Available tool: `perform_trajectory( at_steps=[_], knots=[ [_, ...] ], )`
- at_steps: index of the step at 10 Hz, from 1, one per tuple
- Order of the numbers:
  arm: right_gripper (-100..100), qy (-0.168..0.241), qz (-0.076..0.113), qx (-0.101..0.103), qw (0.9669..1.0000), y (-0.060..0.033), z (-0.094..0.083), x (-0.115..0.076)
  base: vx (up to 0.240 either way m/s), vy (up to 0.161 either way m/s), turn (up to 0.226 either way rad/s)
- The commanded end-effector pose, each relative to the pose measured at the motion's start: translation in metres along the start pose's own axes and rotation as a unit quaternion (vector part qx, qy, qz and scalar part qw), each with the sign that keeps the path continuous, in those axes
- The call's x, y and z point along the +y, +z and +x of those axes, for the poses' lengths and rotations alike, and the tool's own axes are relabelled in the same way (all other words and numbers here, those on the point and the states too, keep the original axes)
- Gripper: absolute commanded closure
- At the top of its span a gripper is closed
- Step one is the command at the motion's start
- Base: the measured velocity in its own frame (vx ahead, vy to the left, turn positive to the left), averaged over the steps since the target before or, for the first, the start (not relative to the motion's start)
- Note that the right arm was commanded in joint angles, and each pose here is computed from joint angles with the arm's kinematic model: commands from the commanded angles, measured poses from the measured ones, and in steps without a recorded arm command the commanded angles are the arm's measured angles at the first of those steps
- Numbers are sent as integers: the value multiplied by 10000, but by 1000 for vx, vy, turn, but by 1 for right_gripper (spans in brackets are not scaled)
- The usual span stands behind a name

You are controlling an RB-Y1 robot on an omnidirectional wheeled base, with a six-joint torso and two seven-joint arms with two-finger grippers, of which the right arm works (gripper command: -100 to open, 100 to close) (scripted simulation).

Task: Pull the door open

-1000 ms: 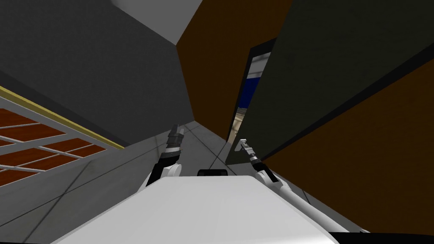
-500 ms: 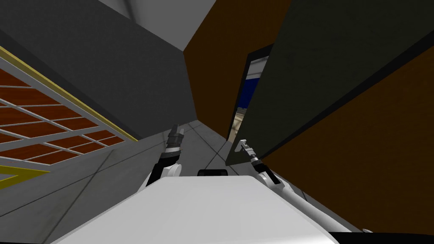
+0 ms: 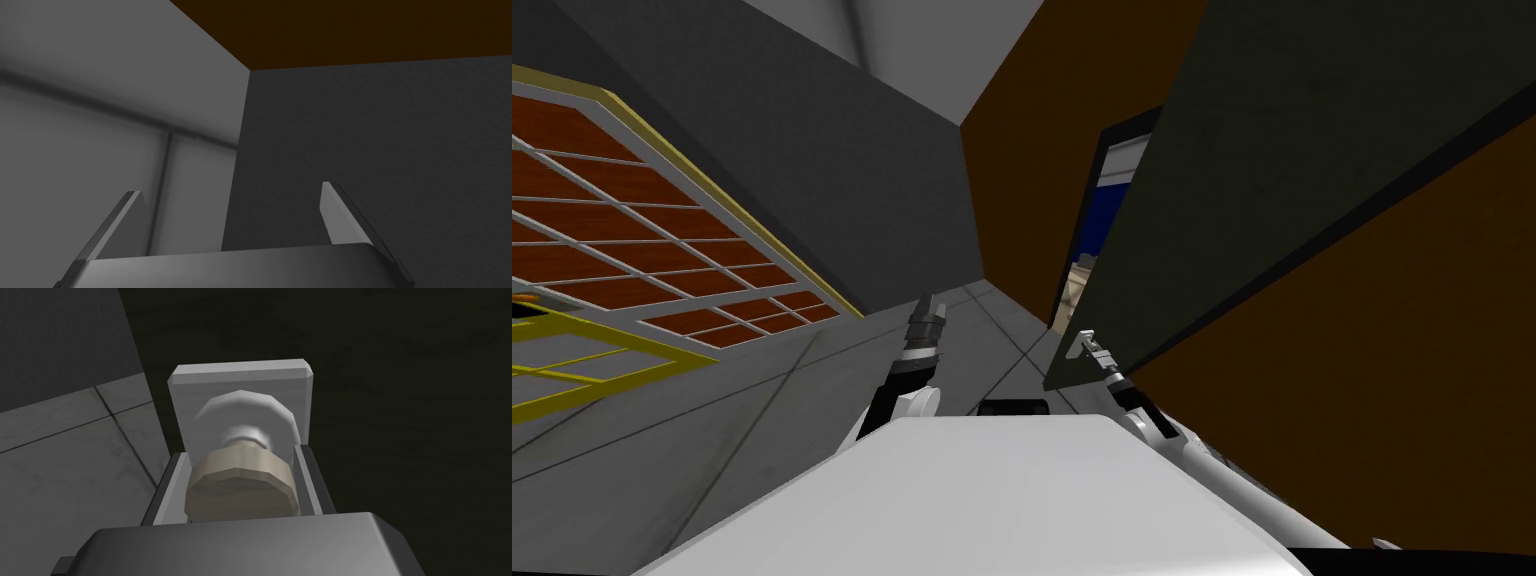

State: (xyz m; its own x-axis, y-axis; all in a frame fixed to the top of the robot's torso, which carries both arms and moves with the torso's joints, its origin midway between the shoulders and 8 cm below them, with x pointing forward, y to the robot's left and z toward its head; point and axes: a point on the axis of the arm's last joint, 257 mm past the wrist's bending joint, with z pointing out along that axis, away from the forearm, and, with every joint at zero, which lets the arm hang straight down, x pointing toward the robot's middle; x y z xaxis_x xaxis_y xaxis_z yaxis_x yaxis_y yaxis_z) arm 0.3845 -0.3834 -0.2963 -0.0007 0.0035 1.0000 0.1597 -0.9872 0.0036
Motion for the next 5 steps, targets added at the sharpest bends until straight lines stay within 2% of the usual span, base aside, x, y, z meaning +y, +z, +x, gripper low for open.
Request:
perform_trajectory(
  at_steps=[1,5],
  knots=[
    [100,12,65,-4,10000,-38,-6,-15,-188,-130,161],
    [100,17,180,0,9998,-97,0,-18,-210,-89,126]
  ],
)
